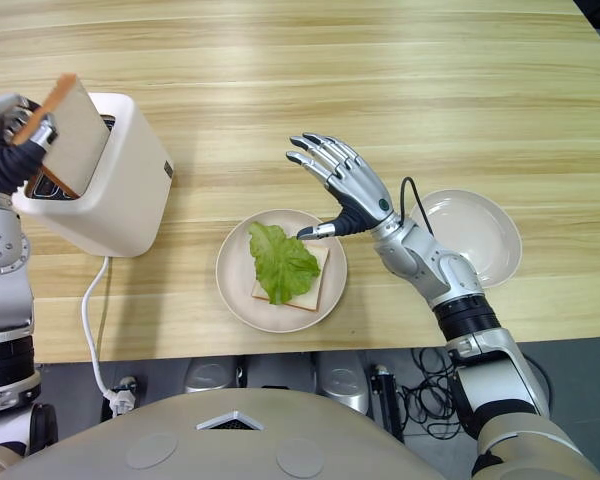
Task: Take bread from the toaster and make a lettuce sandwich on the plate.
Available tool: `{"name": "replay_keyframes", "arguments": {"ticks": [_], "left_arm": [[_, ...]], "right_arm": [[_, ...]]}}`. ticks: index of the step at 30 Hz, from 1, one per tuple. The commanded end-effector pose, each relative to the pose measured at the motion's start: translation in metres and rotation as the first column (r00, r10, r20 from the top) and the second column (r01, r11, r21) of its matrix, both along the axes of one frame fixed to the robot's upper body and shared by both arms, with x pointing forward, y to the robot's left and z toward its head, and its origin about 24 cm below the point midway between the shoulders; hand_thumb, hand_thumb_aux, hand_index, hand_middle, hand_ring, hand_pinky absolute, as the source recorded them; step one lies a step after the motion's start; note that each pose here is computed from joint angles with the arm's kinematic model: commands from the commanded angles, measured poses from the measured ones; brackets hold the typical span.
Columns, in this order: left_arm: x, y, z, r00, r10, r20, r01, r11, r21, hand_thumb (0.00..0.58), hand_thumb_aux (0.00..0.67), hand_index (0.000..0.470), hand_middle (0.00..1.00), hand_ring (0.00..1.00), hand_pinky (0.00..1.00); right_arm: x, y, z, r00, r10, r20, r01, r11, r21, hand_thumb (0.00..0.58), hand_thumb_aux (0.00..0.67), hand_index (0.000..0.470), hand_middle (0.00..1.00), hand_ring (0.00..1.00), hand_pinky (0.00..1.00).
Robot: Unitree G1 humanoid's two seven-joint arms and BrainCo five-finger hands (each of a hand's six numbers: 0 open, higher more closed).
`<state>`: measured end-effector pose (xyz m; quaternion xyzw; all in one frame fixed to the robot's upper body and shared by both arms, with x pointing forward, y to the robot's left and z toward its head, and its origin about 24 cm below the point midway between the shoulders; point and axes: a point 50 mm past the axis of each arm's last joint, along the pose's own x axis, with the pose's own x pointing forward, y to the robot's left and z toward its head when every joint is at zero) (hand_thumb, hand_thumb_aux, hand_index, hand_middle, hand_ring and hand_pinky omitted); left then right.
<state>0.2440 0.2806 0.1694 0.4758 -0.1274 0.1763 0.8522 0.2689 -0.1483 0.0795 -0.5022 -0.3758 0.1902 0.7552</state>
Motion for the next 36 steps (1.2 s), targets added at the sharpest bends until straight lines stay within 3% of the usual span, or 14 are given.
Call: {"name": "replay_keyframes", "arguments": {"ticks": [1, 10, 12, 14, 17, 21, 25, 30, 36], "left_arm": [[0.000, -0.007, 0.015, 0.996, -0.042, 0.083, 0.042, 0.999, 0.009, 0.580, 0.670, 0.460, 1.00, 1.00, 1.00], [-0.011, -0.022, 0.065, 0.953, -0.116, 0.279, 0.088, 0.990, 0.112, 0.580, 0.670, 0.460, 1.00, 1.00, 1.00], [-0.012, -0.032, 0.072, 0.935, -0.187, 0.301, 0.160, 0.981, 0.113, 0.580, 0.670, 0.460, 1.00, 1.00, 1.00], [-0.005, -0.051, 0.067, 0.914, -0.326, 0.242, 0.320, 0.945, 0.067, 0.580, 0.670, 0.460, 1.00, 1.00, 1.00], [0.008, -0.086, 0.043, 0.790, -0.603, 0.107, 0.613, 0.776, -0.149, 0.580, 0.670, 0.460, 1.00, 1.00, 1.00], [0.028, -0.118, -0.002, 0.567, -0.817, -0.105, 0.738, 0.561, -0.376, 0.580, 0.670, 0.460, 1.00, 1.00, 1.00], [0.045, -0.135, -0.039, 0.329, -0.916, -0.230, 0.734, 0.401, -0.548, 0.580, 0.670, 0.460, 1.00, 1.00, 1.00], [0.062, -0.148, -0.074, 0.113, -0.931, -0.348, 0.672, 0.330, -0.663, 0.580, 0.670, 0.460, 1.00, 1.00, 1.00], [0.072, -0.163, -0.095, -0.019, -0.936, -0.352, 0.600, 0.271, -0.753, 0.580, 0.670, 0.460, 1.00, 1.00, 1.00]], "right_arm": [[0.001, 0.001, -0.002, 1.000, -0.003, -0.001, 0.003, 1.000, -0.008, 0.000, 0.000, 0.000, 0.00, 0.00, 0.00], [0.012, -0.018, 0.020, 0.994, -0.074, 0.080, 0.071, 0.997, 0.045, 0.000, 0.000, 0.000, 0.00, 0.00, 0.00], [0.012, -0.024, 0.029, 0.991, -0.086, 0.107, 0.077, 0.993, 0.086, 0.000, 0.000, 0.000, 0.00, 0.00, 0.00], [0.012, -0.031, 0.039, 0.988, -0.093, 0.125, 0.075, 0.987, 0.141, 0.000, 0.000, 0.000, 0.00, 0.00, 0.00], [0.009, -0.040, 0.051, 0.992, -0.055, 0.110, 0.027, 0.970, 0.242, 0.000, 0.000, 0.000, 0.00, 0.00, 0.00], [-0.003, -0.049, 0.062, 0.995, 0.095, 0.035, -0.101, 0.928, 0.360, 0.000, 0.000, 0.000, 0.00, 0.00, 0.00], [-0.013, -0.052, 0.061, 0.975, 0.215, -0.059, -0.179, 0.912, 0.369, 0.000, 0.000, 0.000, 0.00, 0.00, 0.00], [-0.021, -0.048, 0.053, 0.932, 0.318, -0.175, -0.253, 0.915, 0.313, 0.000, 0.000, 0.000, 0.00, 0.00, 0.00], [-0.030, -0.034, 0.027, 0.859, 0.369, -0.355, -0.339, 0.929, 0.146, 0.000, 0.000, 0.000, 0.00, 0.00, 0.00]]}}
